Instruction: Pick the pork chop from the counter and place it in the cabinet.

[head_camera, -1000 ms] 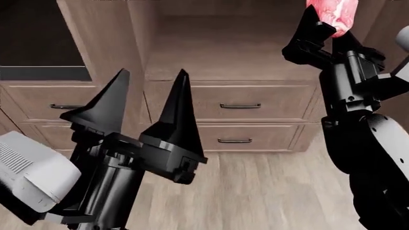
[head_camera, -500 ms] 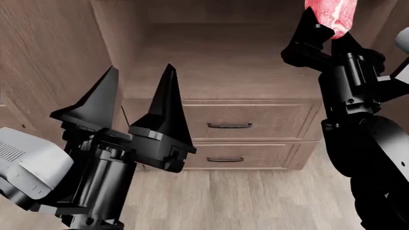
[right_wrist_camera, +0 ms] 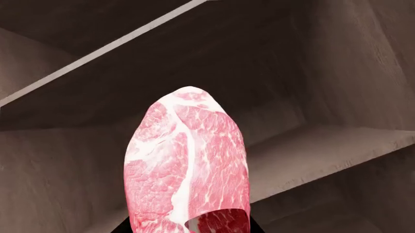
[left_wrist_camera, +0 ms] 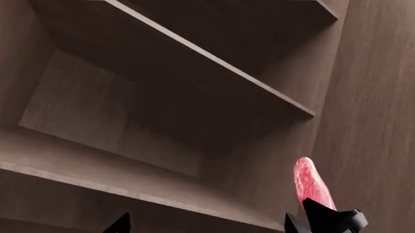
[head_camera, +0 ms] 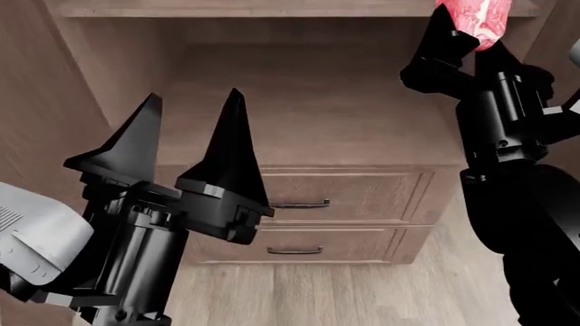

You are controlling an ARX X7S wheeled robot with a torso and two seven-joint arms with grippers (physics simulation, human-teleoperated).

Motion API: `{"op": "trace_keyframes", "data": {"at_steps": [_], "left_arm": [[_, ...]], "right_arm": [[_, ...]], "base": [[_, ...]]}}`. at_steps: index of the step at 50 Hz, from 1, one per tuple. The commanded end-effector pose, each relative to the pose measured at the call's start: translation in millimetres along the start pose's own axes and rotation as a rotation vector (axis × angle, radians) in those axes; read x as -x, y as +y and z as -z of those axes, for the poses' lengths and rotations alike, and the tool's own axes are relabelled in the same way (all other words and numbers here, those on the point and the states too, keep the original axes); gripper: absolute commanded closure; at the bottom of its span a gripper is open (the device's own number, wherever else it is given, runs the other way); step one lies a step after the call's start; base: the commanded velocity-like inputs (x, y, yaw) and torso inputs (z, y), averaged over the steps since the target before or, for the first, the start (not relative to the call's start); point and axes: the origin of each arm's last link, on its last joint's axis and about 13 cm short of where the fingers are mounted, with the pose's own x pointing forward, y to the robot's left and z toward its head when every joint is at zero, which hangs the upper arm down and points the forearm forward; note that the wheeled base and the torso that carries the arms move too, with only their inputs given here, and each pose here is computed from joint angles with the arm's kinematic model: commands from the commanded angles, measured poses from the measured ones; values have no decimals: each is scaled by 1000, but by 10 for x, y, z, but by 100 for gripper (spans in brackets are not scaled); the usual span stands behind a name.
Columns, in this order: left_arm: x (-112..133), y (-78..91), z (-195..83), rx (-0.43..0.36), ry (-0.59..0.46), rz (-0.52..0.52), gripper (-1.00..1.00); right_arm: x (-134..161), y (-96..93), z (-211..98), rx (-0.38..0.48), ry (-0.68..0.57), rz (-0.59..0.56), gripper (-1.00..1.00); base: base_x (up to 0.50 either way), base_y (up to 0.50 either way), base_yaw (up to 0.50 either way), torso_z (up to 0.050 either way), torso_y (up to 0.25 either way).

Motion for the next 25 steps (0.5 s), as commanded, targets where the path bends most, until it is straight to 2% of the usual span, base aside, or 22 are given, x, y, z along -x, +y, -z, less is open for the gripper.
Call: {"op": "trace_keyframes", "data": {"at_steps": [1, 13, 25], "left_arm": [[-12, 48, 7, 3, -1, -21, -100], [-33, 71, 48, 9, 9, -20, -100], [-22, 80, 7, 21, 4, -15, -100]], "right_arm": [[7, 6, -30, 37, -21, -17, 100], [6, -28, -34, 70, -34, 8, 100], [56, 48, -111, 154, -18, 11, 100]], "base": [[500, -1, 0, 0, 0], [500, -1, 0, 1, 1], [500, -1, 0, 0, 2]]}}
